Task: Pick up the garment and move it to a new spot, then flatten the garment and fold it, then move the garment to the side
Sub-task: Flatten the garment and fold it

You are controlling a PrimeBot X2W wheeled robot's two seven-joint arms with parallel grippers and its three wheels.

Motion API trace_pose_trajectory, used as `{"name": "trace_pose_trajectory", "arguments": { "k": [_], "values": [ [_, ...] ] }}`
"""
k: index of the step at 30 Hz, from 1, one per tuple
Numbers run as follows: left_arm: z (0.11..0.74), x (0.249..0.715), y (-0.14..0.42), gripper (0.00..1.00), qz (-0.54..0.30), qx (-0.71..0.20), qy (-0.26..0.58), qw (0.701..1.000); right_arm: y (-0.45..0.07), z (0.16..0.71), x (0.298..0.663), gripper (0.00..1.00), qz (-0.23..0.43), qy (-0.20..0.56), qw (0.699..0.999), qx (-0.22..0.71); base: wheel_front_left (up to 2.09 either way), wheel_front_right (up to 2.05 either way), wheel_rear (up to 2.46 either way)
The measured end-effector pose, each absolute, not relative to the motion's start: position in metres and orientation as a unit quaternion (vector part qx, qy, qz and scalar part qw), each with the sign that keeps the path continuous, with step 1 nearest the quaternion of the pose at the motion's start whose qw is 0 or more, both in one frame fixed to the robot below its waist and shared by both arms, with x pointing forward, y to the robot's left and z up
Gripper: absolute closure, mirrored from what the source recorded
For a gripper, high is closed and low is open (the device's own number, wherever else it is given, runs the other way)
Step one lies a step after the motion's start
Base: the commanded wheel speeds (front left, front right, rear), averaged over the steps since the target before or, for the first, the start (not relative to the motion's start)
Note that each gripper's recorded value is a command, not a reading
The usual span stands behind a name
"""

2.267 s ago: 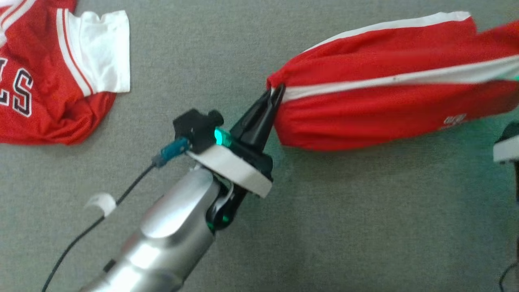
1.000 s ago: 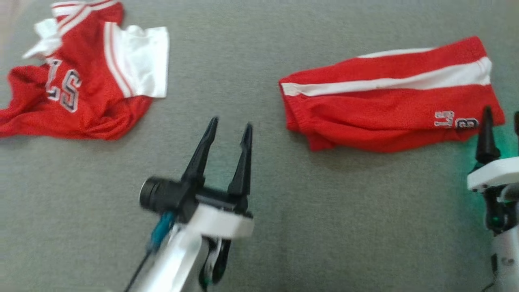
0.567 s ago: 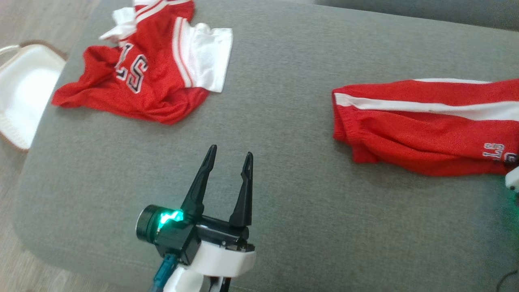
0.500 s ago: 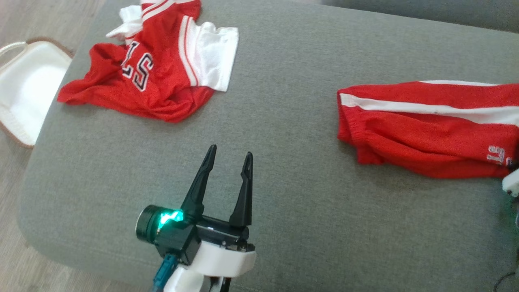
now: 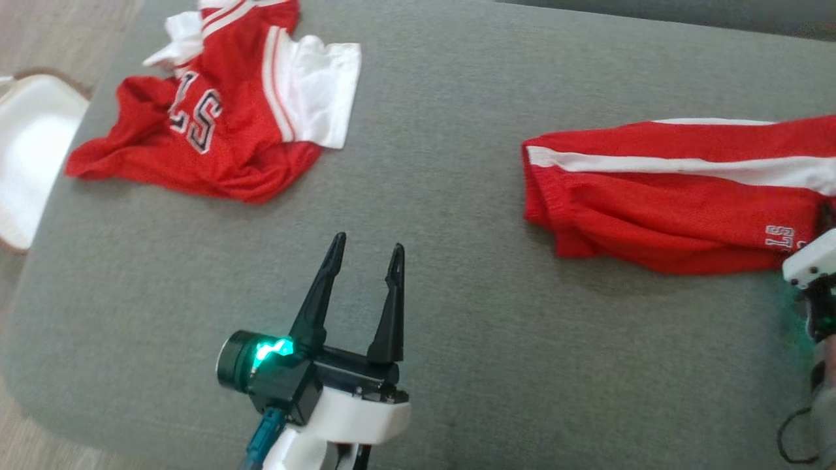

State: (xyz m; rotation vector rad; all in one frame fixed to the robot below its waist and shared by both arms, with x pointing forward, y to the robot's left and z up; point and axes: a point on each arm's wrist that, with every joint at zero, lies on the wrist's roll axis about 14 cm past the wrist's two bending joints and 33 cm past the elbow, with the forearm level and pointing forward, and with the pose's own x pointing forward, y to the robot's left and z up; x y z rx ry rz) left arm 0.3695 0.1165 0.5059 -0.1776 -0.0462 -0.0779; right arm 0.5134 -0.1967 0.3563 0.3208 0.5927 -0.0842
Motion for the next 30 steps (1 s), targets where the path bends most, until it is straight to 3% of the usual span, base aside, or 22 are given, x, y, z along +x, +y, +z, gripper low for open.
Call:
{"name": "trace_pose_trajectory", "arguments": {
  "k": [4,11,16,21,30],
  "values": [
    [0.506,0.374,0.104,0.00,-0.060,-0.094,-0.023,0.993,-0.219,0.362,0.504,1.00,-0.065,0.270,0.947,0.163,0.00,0.00,0.00],
    [0.505,0.382,0.078,0.00,-0.104,-0.101,-0.023,0.989,-0.308,0.390,0.484,1.00,-0.143,0.217,0.957,0.126,0.00,0.00,0.00],
    [0.501,0.387,0.066,0.00,-0.124,-0.102,-0.017,0.987,-0.322,0.416,0.487,1.00,-0.140,0.166,0.973,0.079,0.00,0.00,0.00],
    [0.500,0.388,0.061,0.00,-0.134,-0.101,-0.016,0.986,-0.305,0.438,0.496,1.00,-0.117,0.119,0.983,0.077,0.00,0.00,0.00],
    [0.508,0.384,0.060,0.00,-0.138,-0.099,-0.027,0.985,-0.209,0.501,0.513,1.00,0.012,0.017,0.998,0.063,0.00,0.00,0.00]
  ]
}}
